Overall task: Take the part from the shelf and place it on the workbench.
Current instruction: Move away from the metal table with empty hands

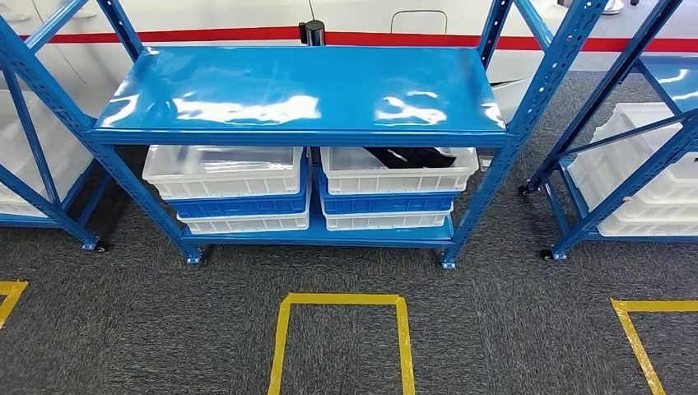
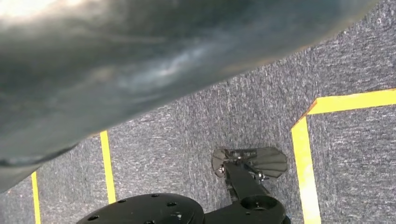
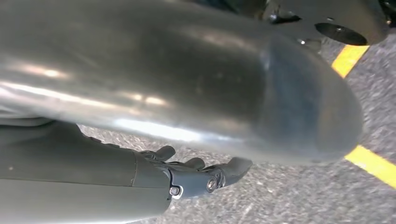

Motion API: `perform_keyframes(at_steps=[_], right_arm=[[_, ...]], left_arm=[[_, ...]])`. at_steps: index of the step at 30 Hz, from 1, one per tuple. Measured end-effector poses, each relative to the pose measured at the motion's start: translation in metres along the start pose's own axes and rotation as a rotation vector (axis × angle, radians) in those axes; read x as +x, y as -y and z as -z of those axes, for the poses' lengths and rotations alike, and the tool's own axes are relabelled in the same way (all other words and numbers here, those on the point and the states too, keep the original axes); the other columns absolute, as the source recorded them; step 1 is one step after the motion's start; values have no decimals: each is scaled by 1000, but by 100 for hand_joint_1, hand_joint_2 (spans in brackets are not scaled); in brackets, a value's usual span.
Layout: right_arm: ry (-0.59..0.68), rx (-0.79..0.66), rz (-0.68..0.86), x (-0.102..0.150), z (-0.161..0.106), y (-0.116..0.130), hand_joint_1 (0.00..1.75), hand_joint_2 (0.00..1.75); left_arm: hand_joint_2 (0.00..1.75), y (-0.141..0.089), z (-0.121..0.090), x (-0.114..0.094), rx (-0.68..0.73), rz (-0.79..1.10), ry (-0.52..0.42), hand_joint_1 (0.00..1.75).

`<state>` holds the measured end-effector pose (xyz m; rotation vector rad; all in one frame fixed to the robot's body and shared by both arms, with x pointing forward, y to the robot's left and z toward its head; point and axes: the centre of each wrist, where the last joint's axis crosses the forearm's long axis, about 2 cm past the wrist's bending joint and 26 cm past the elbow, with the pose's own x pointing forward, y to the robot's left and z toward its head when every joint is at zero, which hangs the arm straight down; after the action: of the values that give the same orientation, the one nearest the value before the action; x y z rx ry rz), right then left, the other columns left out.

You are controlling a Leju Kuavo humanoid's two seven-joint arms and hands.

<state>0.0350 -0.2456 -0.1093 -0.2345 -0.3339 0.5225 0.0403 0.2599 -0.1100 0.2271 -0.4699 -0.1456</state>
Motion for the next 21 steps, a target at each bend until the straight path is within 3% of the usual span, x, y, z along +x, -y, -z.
perform_keyframes(at_steps=[21], right_arm=[[3, 2, -3, 1, 0, -1, 0, 0]], left_arm=[[0, -2, 1, 1, 4, 1, 3, 0]])
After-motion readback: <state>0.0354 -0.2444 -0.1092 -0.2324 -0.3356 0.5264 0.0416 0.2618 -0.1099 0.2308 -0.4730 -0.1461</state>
